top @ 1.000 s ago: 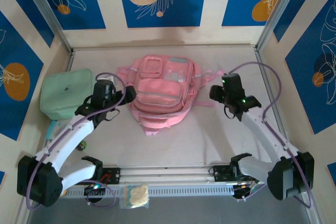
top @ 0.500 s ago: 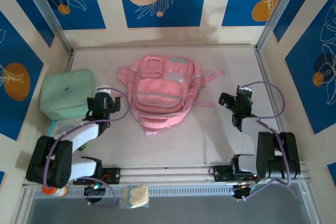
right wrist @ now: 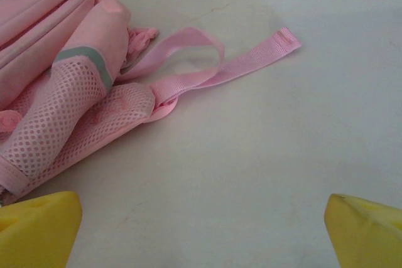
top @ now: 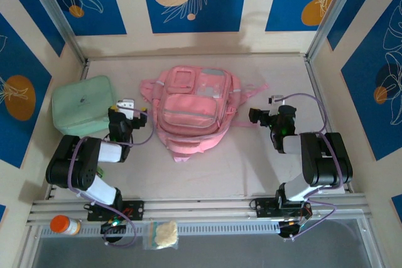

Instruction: Pack books, pencil case, and school supplies into a backpack

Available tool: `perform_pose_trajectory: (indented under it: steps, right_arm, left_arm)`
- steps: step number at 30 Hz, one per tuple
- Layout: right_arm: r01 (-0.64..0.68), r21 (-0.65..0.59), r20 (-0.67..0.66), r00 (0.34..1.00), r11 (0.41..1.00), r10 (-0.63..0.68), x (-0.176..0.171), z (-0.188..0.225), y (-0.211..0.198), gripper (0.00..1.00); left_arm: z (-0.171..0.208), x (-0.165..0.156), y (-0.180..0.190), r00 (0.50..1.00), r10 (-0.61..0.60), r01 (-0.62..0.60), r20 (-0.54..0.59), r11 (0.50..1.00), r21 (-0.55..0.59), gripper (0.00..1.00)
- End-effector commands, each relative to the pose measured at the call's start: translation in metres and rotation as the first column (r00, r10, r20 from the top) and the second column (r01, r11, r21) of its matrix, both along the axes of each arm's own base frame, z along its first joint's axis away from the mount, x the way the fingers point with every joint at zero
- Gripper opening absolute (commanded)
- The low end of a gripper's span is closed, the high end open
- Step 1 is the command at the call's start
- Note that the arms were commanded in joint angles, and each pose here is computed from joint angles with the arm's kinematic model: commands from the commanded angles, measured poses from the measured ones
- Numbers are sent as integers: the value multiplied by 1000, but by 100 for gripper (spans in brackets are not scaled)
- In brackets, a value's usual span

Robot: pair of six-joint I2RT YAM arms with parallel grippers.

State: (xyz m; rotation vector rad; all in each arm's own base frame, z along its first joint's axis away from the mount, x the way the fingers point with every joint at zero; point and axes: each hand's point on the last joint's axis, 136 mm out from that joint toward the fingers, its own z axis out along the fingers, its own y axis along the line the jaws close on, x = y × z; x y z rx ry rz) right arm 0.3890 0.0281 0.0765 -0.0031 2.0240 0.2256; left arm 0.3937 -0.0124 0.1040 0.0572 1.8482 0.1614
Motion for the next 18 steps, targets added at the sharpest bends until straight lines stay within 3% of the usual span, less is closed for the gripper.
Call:
perform_pose_trajectory:
  steps: [1, 18]
  right_arm:
    - [-33, -11, 67, 997, 999, 34, 7, 17, 3, 99]
    - [-39, -10, 67, 997, 999, 39, 7, 17, 4, 99]
  left_arm:
    - [-11, 0, 9, 999, 25, -27, -35, 999, -45, 100]
    - [-12, 2, -1, 998, -36, 34, -50, 998, -43, 99]
